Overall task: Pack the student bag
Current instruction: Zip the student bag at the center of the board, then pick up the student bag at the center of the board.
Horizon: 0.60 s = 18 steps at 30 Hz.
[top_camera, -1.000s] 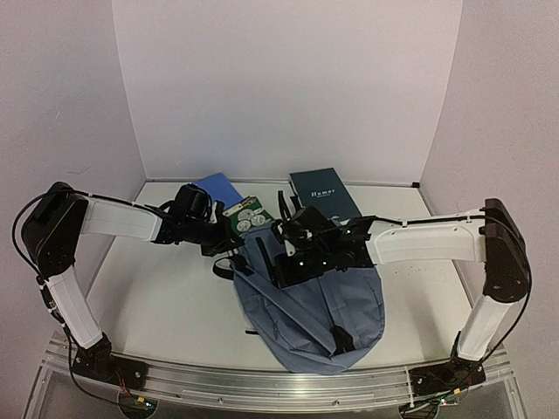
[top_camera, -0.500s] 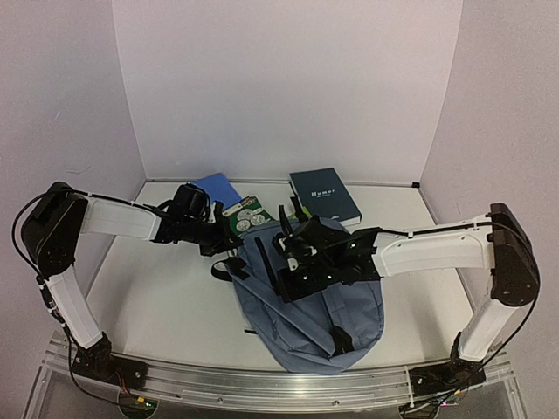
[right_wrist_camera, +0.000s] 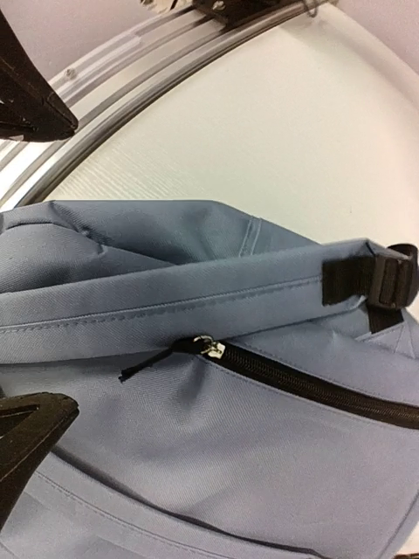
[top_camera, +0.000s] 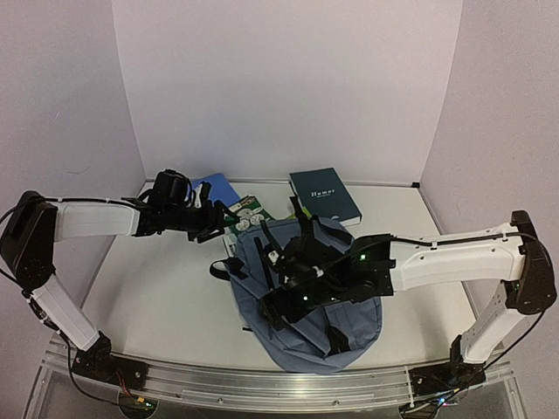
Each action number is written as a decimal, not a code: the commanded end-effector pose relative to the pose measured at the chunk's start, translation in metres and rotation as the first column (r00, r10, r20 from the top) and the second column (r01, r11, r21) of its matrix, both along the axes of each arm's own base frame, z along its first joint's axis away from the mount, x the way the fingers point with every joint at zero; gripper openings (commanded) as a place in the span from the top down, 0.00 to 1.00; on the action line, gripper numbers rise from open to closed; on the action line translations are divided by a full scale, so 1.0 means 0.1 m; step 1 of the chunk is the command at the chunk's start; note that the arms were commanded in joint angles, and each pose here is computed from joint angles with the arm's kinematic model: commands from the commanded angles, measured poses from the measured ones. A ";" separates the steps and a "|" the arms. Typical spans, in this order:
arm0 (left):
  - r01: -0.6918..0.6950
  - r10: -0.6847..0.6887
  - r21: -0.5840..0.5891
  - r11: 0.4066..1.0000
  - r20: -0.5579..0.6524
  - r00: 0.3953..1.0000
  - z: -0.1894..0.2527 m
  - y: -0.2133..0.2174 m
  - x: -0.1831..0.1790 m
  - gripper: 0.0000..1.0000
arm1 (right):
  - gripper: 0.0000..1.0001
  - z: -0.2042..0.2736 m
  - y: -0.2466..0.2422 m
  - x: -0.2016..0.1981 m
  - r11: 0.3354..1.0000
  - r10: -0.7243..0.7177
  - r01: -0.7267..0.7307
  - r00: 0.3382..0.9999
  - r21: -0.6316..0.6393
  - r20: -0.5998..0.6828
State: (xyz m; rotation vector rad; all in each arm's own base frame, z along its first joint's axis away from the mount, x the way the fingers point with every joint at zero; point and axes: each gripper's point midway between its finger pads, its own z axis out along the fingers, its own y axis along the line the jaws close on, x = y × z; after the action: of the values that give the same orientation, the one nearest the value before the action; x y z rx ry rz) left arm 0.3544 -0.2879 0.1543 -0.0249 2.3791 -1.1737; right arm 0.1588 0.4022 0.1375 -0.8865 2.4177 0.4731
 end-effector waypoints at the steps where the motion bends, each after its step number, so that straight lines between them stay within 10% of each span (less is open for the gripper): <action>1: -0.028 0.028 0.036 0.999 -0.008 1.000 -0.04 0.15 -0.14 0.24 | 0.02 -0.09 0.06 -0.04 0.991 0.019 -0.002 0.992 -0.132 0.126; 18: -0.128 0.128 0.029 0.991 -0.027 0.991 0.00 0.53 -0.25 0.06 | 0.05 -0.95 0.05 0.09 0.903 -0.179 0.283 0.932 -0.323 0.316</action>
State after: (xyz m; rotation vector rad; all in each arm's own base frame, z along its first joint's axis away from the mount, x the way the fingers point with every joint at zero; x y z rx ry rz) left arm 0.3322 -0.2473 0.1400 -0.1640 2.4194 -1.0970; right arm 0.1529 0.4212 0.0533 -0.8625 2.3797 -0.0323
